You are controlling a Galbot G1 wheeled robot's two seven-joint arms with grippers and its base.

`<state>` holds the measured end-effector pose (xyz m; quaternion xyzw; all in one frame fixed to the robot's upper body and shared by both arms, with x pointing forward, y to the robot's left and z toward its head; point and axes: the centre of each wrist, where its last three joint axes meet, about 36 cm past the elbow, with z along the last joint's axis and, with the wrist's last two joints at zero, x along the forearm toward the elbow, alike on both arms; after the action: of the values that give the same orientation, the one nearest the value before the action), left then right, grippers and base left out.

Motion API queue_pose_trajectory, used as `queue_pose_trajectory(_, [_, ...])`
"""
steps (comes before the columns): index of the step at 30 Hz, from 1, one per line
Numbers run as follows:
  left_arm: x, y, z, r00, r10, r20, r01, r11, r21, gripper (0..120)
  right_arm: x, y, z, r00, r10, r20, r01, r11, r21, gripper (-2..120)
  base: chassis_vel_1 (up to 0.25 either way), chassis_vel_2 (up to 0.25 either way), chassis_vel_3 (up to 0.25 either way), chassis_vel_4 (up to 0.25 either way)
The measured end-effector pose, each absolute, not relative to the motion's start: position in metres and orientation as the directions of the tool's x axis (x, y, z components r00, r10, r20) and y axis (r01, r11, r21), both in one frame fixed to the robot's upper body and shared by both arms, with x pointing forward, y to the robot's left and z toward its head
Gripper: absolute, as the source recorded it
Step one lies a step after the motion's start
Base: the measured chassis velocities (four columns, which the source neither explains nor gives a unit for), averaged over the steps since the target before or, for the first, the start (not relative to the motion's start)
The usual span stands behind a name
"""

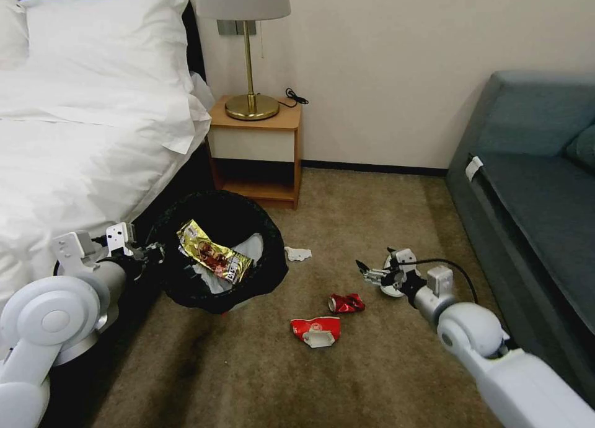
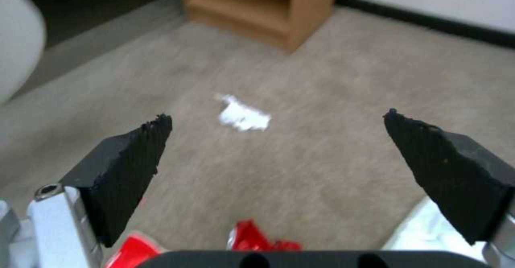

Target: Pick up the trash bin, then pick up the garbage on the floor and place it into the trash bin.

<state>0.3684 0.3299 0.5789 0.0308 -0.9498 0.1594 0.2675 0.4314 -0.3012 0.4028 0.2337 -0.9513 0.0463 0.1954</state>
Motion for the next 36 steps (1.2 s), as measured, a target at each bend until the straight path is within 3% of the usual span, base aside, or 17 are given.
queue_pose_trajectory(9, [0.368, 0.333, 0.580, -0.858, 0.019, 0.514, -0.152, 0.945, -0.288, 3, 0.455, -0.313, 0.389, -0.729, -0.504, 0.464, -0.551, 0.833, 0.040, 100, 0.000, 0.000, 0.000, 0.000])
queue_pose_trajectory(15, [0.371, 0.333, 0.579, -0.858, 0.019, 0.514, -0.153, 0.944, -0.292, 3, 0.501, -0.323, 0.360, -0.590, -0.609, 0.529, -0.648, 0.749, 0.139, 100, 0.000, 0.000, 0.000, 0.000])
queue_pose_trajectory(23, [0.372, 0.329, 0.577, -0.854, 0.034, 0.520, -0.140, 0.946, -0.291, 3, 0.537, -0.311, 0.356, -0.471, -0.698, 0.539, -0.748, 0.640, 0.175, 100, 0.000, 0.000, 0.000, 0.000])
queue_pose_trajectory(36, [0.370, 0.324, 0.577, -0.847, 0.036, 0.530, -0.129, 0.954, -0.270, 3, 0.560, -0.285, 0.306, -0.354, -0.715, 0.603, -0.801, 0.564, 0.199, 100, 0.000, 0.000, 0.000, 0.000])
